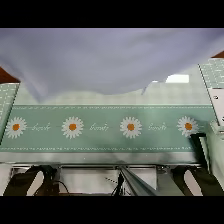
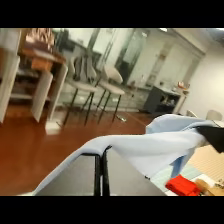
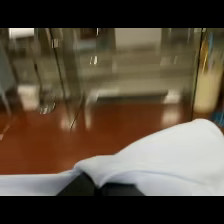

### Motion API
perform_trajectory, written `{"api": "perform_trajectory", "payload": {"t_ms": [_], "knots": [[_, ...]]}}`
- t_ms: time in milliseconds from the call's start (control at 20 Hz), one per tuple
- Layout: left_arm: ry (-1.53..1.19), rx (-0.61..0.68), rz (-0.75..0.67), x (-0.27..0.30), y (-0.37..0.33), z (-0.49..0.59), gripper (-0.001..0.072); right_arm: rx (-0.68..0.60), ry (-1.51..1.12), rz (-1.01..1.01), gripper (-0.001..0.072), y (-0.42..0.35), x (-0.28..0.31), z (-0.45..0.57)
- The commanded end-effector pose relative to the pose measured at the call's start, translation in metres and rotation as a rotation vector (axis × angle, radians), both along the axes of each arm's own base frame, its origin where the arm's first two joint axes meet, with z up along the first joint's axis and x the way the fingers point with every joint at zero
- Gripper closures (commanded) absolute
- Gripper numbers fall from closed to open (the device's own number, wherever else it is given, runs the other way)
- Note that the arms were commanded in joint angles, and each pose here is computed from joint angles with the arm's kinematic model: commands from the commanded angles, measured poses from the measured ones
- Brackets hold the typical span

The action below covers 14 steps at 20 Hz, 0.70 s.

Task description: Fold the shirts.

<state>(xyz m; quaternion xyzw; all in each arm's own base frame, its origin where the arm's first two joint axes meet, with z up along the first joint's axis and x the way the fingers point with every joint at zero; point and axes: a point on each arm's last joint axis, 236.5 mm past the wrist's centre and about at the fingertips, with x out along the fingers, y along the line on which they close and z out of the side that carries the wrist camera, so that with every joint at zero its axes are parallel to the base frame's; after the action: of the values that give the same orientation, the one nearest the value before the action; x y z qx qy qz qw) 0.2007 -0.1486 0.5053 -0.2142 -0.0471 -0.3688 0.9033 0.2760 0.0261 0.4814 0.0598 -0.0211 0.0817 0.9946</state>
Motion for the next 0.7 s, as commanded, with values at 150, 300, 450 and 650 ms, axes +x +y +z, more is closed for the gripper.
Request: {"api": "perform_trajectory", "payload": {"t_ms": [150, 300, 450, 650], "knots": [[0.092, 0.191, 0.115, -0.062, -0.001, -0.006, 0.0685, -0.095, -0.006, -0.134, 0.0688, -0.003, -0.099, 0.039], [0.216, 0.233, 0.157, -0.066, 0.007, -0.03, 0.0685, -0.132, 0.141, -0.183, 0.0689, -0.014, -0.107, 0.008], [0.343, 0.298, 0.166, -0.063, 0.014, -0.063, 0.0685, -0.158, 0.379, -0.163, 0.0689, -0.018, -0.1, -0.045], [0.646, 0.434, 0.348, -0.031, 0.073, -0.138, 0.0684, -0.187, 0.628, -0.052, 0.0689, -0.017, -0.06, -0.097]]}}
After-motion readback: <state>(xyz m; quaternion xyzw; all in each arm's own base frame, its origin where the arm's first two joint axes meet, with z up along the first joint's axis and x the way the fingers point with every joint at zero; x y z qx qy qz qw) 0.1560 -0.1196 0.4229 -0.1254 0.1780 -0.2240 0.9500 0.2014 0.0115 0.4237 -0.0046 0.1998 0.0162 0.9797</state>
